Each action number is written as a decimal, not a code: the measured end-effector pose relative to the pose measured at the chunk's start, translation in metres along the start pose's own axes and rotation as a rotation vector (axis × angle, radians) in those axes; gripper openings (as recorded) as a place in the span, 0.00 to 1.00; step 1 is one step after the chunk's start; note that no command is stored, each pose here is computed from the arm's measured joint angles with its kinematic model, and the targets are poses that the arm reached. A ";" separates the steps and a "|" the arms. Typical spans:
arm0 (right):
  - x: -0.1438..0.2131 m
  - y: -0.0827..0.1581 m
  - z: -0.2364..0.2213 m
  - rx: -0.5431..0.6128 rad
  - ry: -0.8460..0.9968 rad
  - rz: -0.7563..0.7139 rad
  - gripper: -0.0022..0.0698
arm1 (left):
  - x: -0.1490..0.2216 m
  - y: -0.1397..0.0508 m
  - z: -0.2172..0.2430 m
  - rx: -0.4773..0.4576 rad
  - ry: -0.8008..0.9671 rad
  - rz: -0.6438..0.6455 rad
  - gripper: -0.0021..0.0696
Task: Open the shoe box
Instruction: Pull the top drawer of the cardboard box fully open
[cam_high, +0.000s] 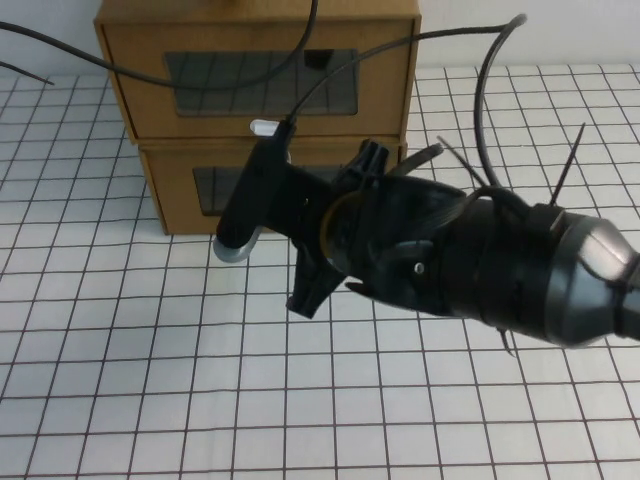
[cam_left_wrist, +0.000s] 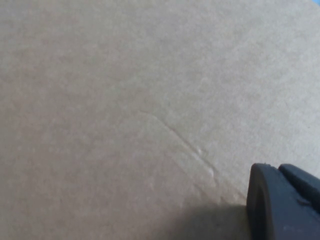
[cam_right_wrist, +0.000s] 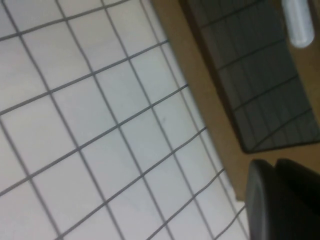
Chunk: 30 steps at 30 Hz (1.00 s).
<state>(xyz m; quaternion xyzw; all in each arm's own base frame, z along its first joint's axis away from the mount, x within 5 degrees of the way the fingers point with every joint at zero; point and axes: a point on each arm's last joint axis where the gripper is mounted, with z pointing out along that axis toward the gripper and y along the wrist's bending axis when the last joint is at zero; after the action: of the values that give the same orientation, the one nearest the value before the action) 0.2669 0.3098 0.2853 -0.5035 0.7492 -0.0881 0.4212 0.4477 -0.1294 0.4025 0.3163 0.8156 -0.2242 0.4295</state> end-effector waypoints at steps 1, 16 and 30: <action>-0.002 0.001 0.003 0.019 -0.019 -0.021 0.05 | 0.000 0.000 0.000 0.000 0.000 0.000 0.03; -0.018 -0.003 0.020 0.203 -0.214 -0.140 0.40 | 0.000 0.000 0.000 0.000 0.000 0.000 0.03; -0.031 -0.022 0.049 0.230 -0.277 -0.143 0.39 | 0.001 -0.001 0.000 0.006 0.008 -0.004 0.03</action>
<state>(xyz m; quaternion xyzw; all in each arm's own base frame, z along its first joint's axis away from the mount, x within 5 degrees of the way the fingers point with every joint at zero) 0.3210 0.3392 0.2836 -0.5114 0.6313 -0.1328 0.5677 0.4470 -0.1295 0.4021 0.3168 0.8173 -0.2261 0.4250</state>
